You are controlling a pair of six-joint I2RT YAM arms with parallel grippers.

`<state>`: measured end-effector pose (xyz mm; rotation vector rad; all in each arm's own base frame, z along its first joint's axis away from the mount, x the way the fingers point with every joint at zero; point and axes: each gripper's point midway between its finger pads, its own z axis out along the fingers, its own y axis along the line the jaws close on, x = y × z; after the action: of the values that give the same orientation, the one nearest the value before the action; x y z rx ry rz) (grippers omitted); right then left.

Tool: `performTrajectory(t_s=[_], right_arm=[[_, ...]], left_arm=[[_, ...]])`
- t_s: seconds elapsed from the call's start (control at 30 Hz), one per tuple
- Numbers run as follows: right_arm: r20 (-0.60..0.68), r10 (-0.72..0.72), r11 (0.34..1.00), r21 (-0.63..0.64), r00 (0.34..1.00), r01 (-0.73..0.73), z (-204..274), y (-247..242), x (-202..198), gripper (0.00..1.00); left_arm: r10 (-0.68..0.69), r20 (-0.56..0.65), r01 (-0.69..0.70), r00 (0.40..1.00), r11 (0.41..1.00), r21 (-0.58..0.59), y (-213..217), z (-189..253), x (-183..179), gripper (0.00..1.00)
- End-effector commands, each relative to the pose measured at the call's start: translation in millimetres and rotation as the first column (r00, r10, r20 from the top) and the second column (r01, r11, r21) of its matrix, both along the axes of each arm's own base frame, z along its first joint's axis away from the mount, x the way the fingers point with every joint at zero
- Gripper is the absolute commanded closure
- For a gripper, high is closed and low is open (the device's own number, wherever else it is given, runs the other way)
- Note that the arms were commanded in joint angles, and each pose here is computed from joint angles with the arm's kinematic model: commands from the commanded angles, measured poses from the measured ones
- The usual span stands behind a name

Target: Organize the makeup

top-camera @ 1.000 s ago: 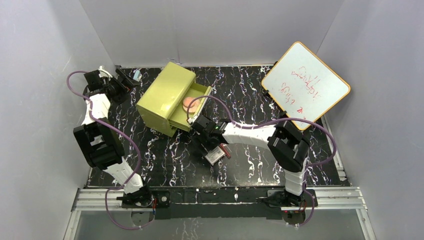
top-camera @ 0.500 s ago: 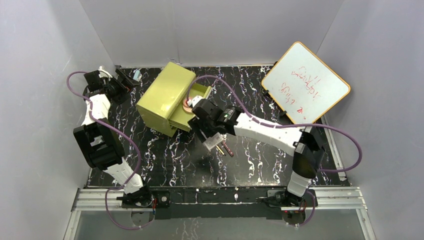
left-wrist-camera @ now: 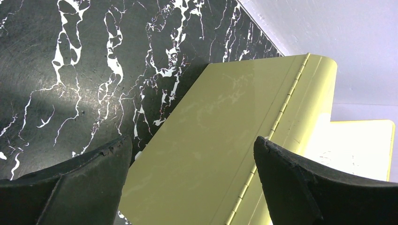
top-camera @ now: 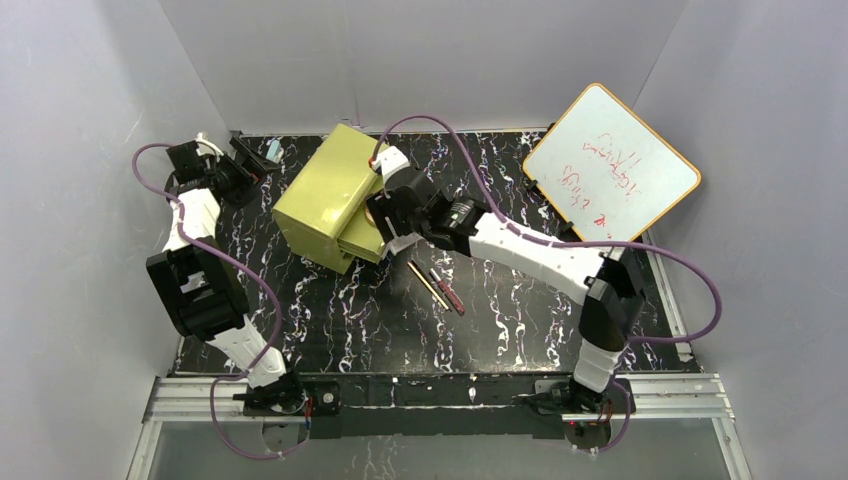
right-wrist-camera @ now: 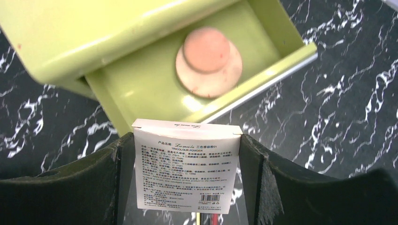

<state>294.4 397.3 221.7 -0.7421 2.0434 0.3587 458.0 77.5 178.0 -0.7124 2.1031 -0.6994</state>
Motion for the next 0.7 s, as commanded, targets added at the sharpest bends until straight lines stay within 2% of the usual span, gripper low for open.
performTrajectory(t_s=[0.0, 0.27, 0.67], right_arm=[[0.142, 0.005, 0.990, 0.139, 0.990, -0.025, 42, 37, 32, 0.99], [0.181, 0.035, 0.986, 0.155, 0.983, -0.064, 40, 68, 54, 0.99], [0.262, 0.110, 0.958, 0.231, 0.959, -0.173, 53, 88, 63, 0.99]], left_arm=[[-0.012, 0.047, 0.012, 0.999, 1.000, -0.007, -1, 20, -7, 0.01], [-0.001, 0.056, 0.002, 0.998, 1.000, -0.022, 4, 22, -8, 0.01], [0.008, 0.062, -0.006, 0.998, 0.999, -0.032, 8, 22, -8, 0.01]])
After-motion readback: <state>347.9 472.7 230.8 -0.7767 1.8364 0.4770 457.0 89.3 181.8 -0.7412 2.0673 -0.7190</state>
